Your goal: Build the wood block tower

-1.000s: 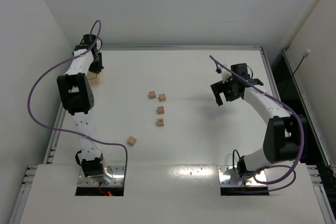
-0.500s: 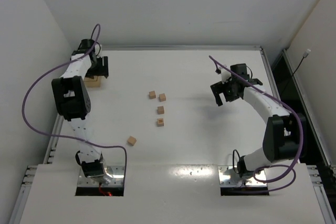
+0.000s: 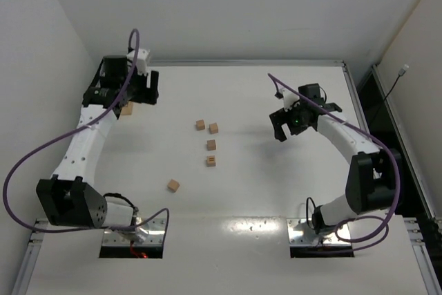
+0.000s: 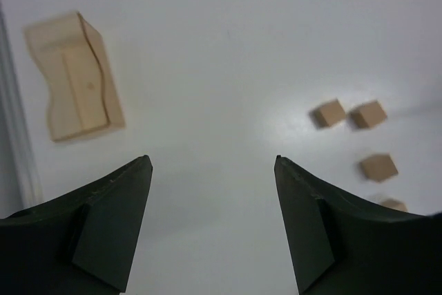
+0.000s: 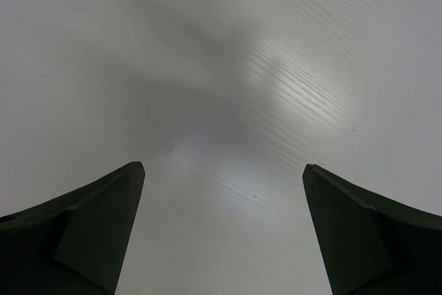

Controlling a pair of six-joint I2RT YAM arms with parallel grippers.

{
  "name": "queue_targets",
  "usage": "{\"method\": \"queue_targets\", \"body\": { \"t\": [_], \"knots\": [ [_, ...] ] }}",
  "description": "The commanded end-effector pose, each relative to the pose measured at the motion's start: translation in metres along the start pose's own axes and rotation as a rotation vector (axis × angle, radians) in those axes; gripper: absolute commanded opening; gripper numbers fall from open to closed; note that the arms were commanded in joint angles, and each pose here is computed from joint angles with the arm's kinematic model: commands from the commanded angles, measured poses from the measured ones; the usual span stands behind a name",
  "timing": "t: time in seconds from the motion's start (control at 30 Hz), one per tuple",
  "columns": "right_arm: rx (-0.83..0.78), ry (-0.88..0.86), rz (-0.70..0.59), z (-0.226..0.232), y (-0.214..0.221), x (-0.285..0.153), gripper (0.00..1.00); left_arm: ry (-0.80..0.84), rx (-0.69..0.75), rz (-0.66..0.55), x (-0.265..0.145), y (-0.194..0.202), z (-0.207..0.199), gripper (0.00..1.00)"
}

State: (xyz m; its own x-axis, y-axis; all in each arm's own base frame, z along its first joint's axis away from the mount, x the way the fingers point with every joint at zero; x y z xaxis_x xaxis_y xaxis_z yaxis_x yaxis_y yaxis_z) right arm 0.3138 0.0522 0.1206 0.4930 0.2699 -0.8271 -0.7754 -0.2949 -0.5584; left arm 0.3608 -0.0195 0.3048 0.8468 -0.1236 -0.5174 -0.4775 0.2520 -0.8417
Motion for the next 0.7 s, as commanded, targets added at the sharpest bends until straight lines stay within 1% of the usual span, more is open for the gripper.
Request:
{"method": "queue_targets", "body": {
  "t": [0.0, 0.07, 0.1, 0.13, 0.2, 0.23, 0.27, 0.3, 0.33, 0.37, 0.4, 0.43, 0.47, 0.5, 0.53, 0.57, 0.6, 0.63, 0.67],
  "knots": [
    [-0.121, -0.127, -0.113, 0.033, -0.041, -0.005, 0.96, 0.103, -0.018, 0.225, 0.014, 0.074, -0.022, 0.69],
    [-0.116, -0.126, -0.069, 0.04, -0.046, 0.009, 0.95, 0.138, -0.049, 0.246, 0.013, 0.084, -0.032, 0.69],
    [-0.13, -0.132, -0.083, 0.052, -0.059, 0.011, 0.93, 0.143, -0.064, 0.275, 0.015, 0.095, -0.035, 0.69],
    [-0.131, -0.105, -0.077, 0.055, -0.064, 0.015, 0.91, 0.167, -0.071, 0.285, 0.015, 0.099, -0.041, 0.69],
    [-0.14, -0.104, -0.063, 0.07, -0.08, 0.03, 0.91, 0.184, -0.071, 0.301, 0.017, 0.106, -0.05, 0.69],
    [-0.114, -0.113, -0.051, 0.076, -0.084, 0.035, 0.91, 0.2, -0.053, 0.284, 0.019, 0.102, -0.057, 0.69],
    [-0.104, -0.101, -0.065, 0.079, -0.098, 0.036, 0.91, 0.215, -0.04, 0.282, 0.022, 0.101, -0.063, 0.69],
    [-0.094, -0.099, -0.05, 0.083, -0.099, 0.041, 0.91, 0.238, -0.018, 0.299, 0.029, 0.103, -0.078, 0.61],
    [-0.068, -0.086, -0.019, 0.081, -0.095, 0.05, 0.91, 0.247, -0.002, 0.309, 0.033, 0.103, -0.085, 0.57],
    [-0.054, -0.061, -0.018, 0.079, -0.095, 0.051, 0.91, 0.241, 0.017, 0.324, 0.038, 0.104, -0.09, 0.51],
    [-0.053, -0.031, -0.042, 0.079, -0.1, 0.052, 0.91, 0.256, 0.031, 0.326, 0.043, 0.1, -0.096, 0.42],
    [-0.038, -0.031, -0.019, 0.079, -0.093, 0.057, 0.91, 0.275, 0.055, 0.339, 0.047, 0.102, -0.108, 0.39],
    [-0.028, -0.031, -0.01, 0.079, -0.089, 0.058, 0.91, 0.289, 0.065, 0.369, 0.059, 0.108, -0.115, 0.38],
    [-0.018, -0.031, -0.021, 0.08, -0.091, 0.058, 0.91, 0.297, 0.06, 0.385, 0.064, 0.11, -0.12, 0.38],
    [-0.009, -0.031, -0.02, 0.08, -0.089, 0.06, 0.91, 0.313, 0.059, 0.377, 0.07, 0.106, -0.127, 0.38],
    [-0.009, -0.046, -0.019, 0.082, -0.089, 0.06, 0.91, 0.333, 0.055, 0.416, 0.083, 0.114, -0.131, 0.38],
    [0.001, -0.046, -0.006, 0.082, -0.086, 0.065, 0.91, 0.348, 0.05, 0.427, 0.088, 0.115, -0.138, 0.4],
    [0.002, -0.046, 0.004, 0.082, -0.086, 0.067, 0.91, 0.369, 0.056, 0.413, 0.095, 0.106, -0.144, 0.42],
    [0.002, -0.023, 0.003, 0.079, -0.086, 0.067, 0.91, 0.368, 0.045, 0.427, 0.1, 0.106, -0.146, 0.42]
  ]
}}
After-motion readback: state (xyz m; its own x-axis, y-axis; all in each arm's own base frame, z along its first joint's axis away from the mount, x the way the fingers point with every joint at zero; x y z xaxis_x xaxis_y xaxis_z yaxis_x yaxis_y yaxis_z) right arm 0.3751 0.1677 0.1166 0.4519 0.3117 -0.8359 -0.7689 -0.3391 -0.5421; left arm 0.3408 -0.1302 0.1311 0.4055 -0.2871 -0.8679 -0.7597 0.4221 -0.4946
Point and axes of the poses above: each gripper's point midway between its finger pads, its own x axis out along the fingers, its own z axis along the line the jaws close on, y = z × x, the point moved 5 cm from there along -x, back along the fingers, and after that the axes turned 7 degrees about x, right-handed, at the moved point
